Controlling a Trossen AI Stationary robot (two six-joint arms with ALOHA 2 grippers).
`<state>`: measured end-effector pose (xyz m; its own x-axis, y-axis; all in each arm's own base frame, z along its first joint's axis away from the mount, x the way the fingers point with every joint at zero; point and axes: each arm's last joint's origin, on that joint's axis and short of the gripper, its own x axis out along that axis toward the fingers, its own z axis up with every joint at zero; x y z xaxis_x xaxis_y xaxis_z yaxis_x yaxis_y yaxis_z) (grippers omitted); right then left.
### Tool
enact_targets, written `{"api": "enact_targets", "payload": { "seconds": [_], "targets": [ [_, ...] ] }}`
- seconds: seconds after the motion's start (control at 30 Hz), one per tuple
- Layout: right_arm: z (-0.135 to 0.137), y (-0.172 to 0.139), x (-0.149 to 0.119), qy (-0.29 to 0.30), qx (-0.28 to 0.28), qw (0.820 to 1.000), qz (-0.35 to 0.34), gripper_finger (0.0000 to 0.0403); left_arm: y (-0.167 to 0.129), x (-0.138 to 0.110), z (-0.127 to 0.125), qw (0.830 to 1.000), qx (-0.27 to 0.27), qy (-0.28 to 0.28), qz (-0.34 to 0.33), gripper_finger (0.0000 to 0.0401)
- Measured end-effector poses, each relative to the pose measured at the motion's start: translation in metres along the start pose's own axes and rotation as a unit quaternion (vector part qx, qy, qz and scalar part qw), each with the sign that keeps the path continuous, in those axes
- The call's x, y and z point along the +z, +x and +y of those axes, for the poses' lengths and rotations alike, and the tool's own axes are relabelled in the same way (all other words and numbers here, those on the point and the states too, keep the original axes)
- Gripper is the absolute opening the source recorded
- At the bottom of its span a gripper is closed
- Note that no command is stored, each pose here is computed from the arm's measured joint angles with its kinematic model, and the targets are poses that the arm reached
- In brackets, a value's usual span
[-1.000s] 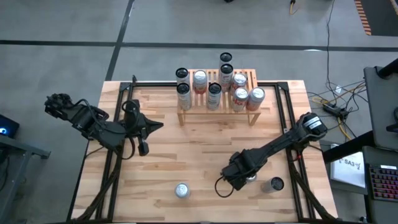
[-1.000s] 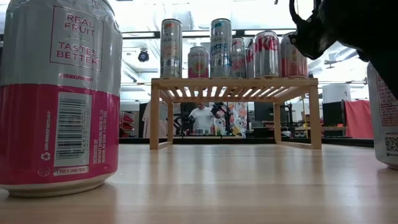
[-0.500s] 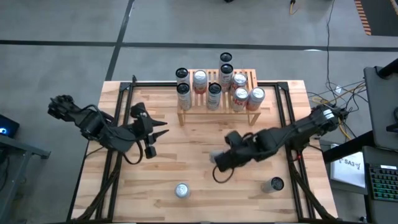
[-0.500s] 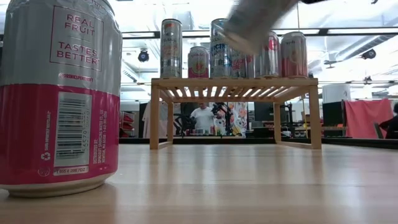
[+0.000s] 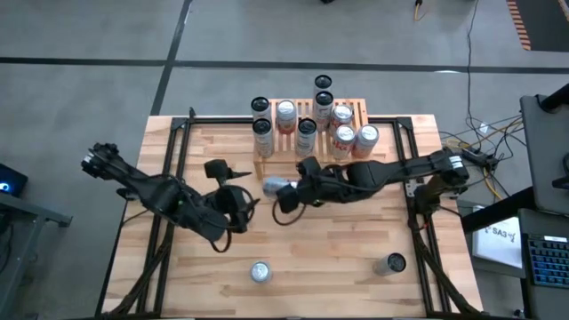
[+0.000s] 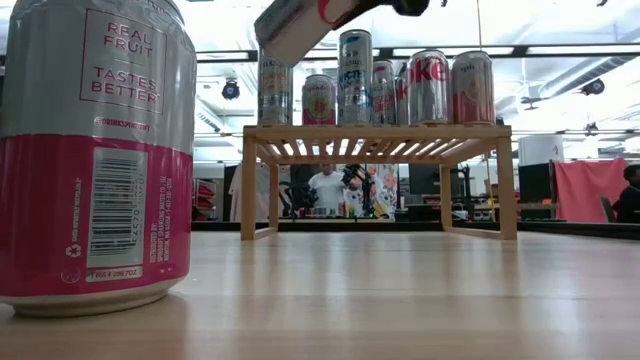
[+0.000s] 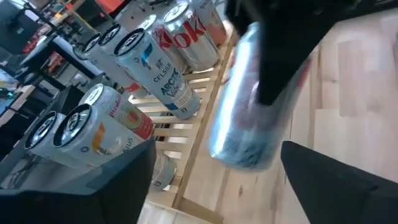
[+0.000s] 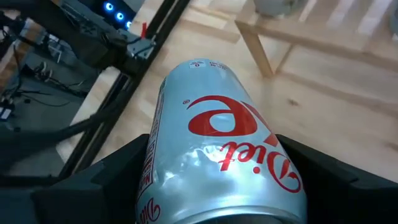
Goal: Place canned beverage on shelf
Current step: Put the silver soda can on the shelf aligned with the other silver soda cans
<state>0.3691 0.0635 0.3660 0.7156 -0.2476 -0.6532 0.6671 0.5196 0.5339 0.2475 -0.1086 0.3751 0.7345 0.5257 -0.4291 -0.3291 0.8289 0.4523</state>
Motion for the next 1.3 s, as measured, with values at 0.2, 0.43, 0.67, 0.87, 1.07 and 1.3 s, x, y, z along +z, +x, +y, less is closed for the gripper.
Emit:
{"api": "enact_targets", "payload": {
  "seconds": [0.2,0.43,0.67,0.87,1.07,1.3],
  "targets": [
    [0.005,0.006,0.016,-0.004,0.009,1.0,-0.02,0.0295,0.011,-0.001,-0.012,1.0,0.006,0.004,0.014,0.0359],
    [0.013,0.007,0.029,0.006,0.028,0.999,-0.038,0.0295,0.022,-0.002,-0.015,0.999,0.018,0.004,0.028,0.0364],
    [0.02,0.011,0.028,0.028,0.048,0.998,-0.015,0.0295,0.035,-0.004,-0.019,0.998,0.031,0.029,0.042,0.0364],
    [0.025,0.015,0.027,0.044,0.082,0.996,0.0,0.0295,0.038,-0.004,-0.016,0.998,0.037,0.023,0.046,0.0363],
    [0.027,0.015,0.028,0.047,0.091,0.995,-0.001,0.0295,0.039,-0.004,-0.016,0.998,0.037,0.028,0.047,0.0341],
    [0.028,0.014,0.029,0.043,0.101,0.994,0.004,0.0295,0.039,-0.005,-0.015,0.998,0.039,0.028,0.05,0.0297]
  ]
}}
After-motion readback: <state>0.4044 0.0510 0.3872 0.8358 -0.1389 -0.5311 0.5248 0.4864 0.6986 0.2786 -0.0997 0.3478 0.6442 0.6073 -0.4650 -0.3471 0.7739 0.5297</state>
